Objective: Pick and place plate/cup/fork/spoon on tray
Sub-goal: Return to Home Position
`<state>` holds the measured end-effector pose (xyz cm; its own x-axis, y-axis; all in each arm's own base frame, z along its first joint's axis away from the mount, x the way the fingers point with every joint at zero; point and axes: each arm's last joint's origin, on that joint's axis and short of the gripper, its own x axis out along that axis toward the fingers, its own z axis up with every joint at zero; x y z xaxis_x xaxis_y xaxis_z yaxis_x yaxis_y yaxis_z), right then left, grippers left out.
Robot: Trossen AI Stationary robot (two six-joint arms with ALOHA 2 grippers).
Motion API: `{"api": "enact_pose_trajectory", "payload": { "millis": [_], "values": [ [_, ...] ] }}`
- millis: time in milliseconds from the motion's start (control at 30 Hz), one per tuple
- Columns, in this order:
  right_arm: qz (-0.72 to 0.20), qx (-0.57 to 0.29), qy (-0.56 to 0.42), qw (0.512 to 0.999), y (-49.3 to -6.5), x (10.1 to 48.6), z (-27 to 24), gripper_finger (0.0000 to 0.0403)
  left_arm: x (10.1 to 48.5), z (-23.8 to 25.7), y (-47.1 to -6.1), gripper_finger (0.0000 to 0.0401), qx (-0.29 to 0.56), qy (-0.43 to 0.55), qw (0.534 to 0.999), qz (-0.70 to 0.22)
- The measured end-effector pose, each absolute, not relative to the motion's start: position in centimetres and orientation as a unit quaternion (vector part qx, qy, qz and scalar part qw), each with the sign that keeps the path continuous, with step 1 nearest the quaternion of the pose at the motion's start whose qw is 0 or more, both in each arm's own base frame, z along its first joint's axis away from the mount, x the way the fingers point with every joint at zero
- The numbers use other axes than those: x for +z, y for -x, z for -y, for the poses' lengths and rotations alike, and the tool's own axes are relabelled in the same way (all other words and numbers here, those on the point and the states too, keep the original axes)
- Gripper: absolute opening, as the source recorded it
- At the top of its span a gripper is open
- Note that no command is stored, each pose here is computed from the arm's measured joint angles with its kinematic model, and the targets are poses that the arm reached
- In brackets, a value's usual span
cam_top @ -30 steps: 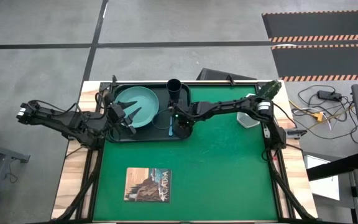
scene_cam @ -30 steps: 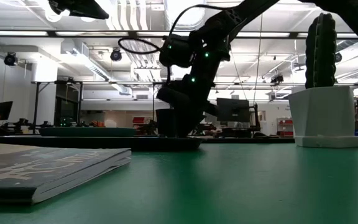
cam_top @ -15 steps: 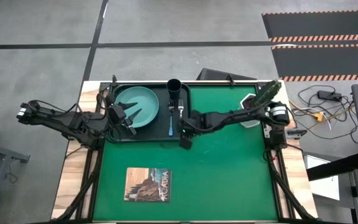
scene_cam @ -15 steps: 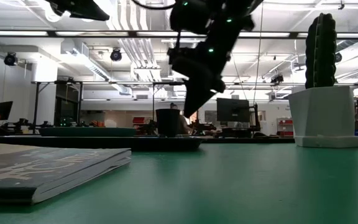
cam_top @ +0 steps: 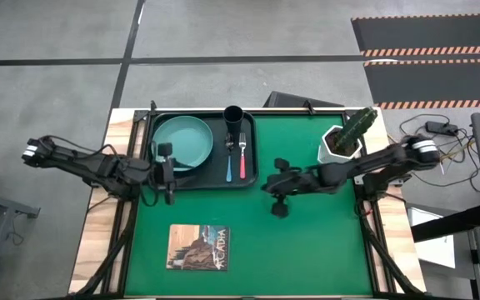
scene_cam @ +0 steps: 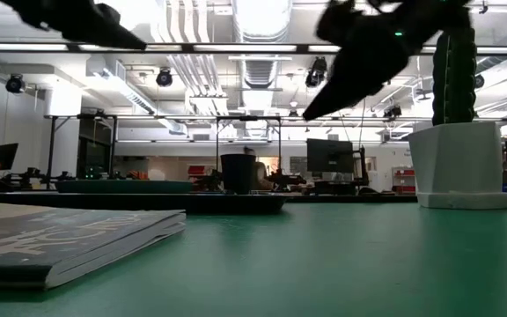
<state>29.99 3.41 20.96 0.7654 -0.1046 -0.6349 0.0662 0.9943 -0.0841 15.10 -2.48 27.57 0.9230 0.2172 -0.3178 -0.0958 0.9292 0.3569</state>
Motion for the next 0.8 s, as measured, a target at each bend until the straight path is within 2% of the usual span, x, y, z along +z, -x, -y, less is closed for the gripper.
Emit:
{"api": "enact_pose_trajectory", "payload": {
  "millis": [400, 800],
  "values": [
    [-0.194, -0.033, 0.04, 0.98, -20.3, 21.2, -2.1, 0.0009, 24.7, 1.8, -11.6, 0.0116, 0.06, -0.107, 0.985, -0.123],
    [-0.085, -0.031, 0.06, 0.994, -14.0, 20.5, -1.3, 0.0009, 22.3, 1.4, -9.3, 0.0116, 0.039, -0.084, 0.994, -0.053]
  ]
}}
